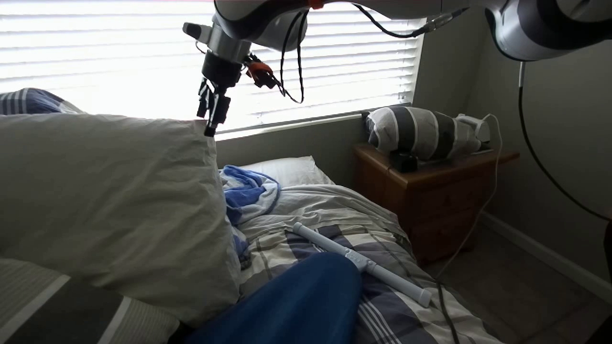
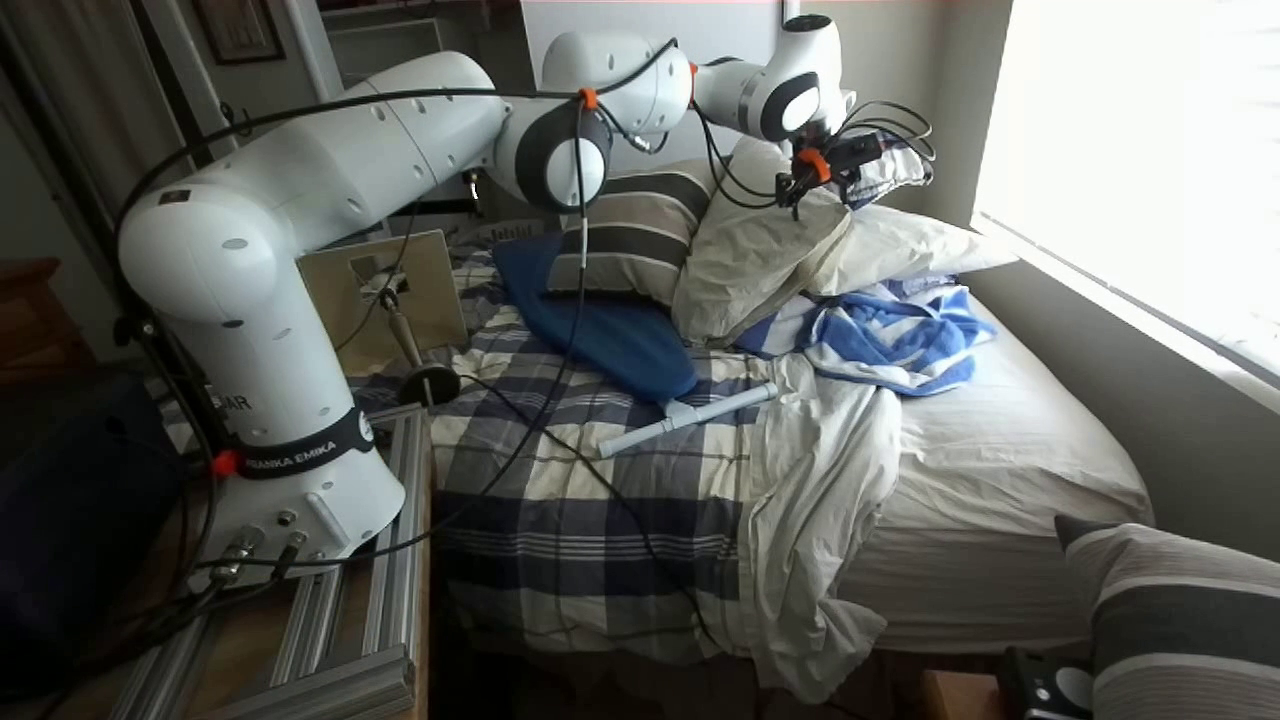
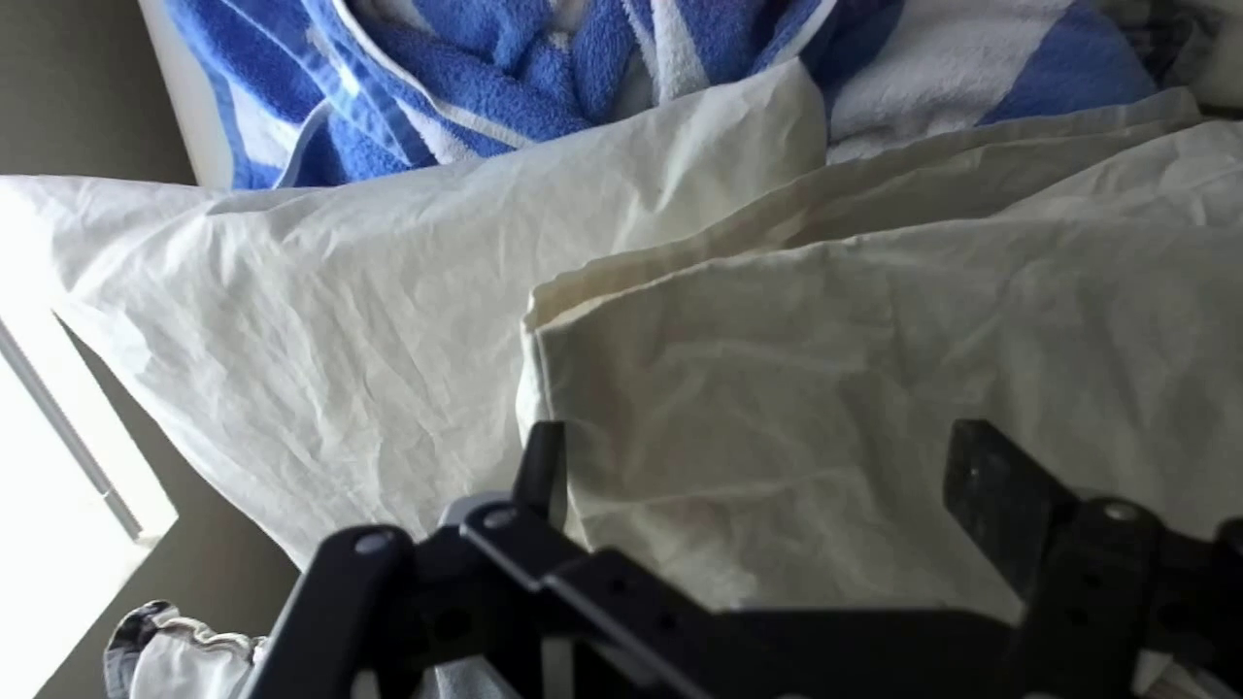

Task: Move the white pillow from the pile of pillows

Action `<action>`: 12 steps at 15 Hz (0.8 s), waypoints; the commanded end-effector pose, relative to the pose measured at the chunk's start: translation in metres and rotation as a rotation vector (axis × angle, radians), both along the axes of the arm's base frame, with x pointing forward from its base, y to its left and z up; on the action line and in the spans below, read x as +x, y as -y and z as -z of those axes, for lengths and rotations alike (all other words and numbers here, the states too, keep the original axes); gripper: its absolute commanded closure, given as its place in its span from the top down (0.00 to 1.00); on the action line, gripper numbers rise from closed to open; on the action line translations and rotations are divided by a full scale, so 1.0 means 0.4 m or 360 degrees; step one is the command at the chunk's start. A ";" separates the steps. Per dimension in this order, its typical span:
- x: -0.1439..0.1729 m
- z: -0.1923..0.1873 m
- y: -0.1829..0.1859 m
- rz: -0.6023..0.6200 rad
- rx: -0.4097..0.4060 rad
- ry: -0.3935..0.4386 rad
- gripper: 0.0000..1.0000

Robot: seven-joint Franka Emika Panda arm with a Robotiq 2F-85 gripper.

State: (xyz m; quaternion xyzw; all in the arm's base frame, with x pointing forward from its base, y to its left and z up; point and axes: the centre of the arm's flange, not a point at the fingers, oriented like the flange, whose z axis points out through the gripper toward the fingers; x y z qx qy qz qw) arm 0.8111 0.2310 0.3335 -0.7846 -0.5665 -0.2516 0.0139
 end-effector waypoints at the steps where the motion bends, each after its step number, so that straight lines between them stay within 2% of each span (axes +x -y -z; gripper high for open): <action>1: 0.000 0.000 0.000 0.0000 0.0000 0.0000 1.00; 3: 0.000 0.000 0.000 0.0000 0.0000 0.0000 1.00; 6: 0.040 0.036 0.048 0.0177 0.0228 0.0019 1.00; 12: 0.086 0.143 0.121 0.0458 0.0576 0.0022 1.00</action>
